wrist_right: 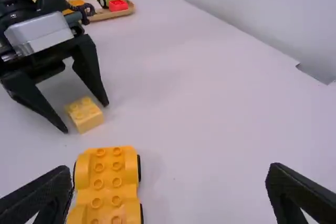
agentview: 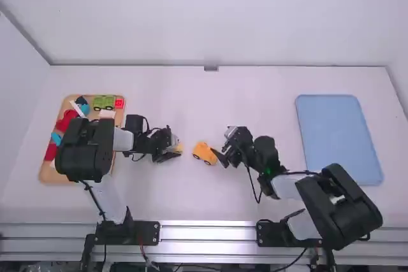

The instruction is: Assemble lego blocks to make yellow taxi

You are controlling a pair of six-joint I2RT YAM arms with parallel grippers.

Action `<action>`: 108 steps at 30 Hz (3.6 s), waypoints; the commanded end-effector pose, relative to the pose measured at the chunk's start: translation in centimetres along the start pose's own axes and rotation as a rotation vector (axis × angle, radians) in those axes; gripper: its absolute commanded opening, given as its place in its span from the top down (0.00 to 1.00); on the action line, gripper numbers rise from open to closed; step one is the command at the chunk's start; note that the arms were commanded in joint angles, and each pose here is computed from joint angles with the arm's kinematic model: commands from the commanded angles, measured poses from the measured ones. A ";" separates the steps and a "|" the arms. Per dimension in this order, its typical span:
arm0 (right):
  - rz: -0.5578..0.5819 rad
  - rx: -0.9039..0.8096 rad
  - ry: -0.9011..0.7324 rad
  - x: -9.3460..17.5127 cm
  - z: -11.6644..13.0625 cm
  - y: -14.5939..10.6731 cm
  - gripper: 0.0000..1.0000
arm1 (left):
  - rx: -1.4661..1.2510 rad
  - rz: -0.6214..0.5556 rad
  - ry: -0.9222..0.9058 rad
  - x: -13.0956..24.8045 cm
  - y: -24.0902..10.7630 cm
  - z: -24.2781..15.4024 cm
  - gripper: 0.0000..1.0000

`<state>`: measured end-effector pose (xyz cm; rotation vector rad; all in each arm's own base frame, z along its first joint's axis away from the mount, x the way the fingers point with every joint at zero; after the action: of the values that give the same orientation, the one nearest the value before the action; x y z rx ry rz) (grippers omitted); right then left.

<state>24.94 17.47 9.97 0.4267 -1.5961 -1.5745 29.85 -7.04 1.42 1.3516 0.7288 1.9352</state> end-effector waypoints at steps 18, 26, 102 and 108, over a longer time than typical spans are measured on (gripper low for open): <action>-0.022 -0.005 -0.017 -0.2 -1.0 1.0 0.02 | -0.010 0.093 -0.009 0.7 -1.1 -0.3 0.43; -0.022 -0.004 -0.014 -0.3 -0.8 0.9 0.02 | -0.017 0.084 -0.009 0.6 -0.8 0.0 0.50; 0.143 -0.021 0.015 -5.8 0.2 -8.9 0.02 | -0.211 -0.056 0.021 3.7 14.7 10.2 0.81; 0.143 0.106 0.016 -5.6 0.0 -8.9 0.02 | -0.215 -0.007 0.104 3.7 14.8 12.2 0.90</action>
<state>25.79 20.52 0.23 0.3503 -1.6269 -1.4357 36.93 -12.58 18.16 1.1131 0.5207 2.0118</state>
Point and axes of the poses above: each hand's point on the last joint's axis, 136 mm out from that joint toward the fingers, its own x axis back along the fingers, its own z axis along the line the jaws close on, y = z × x, the point moved 6 cm from there along x, back along the fingers, and after that the axes turned 15 degrees about -x, right-handed, at the moved point
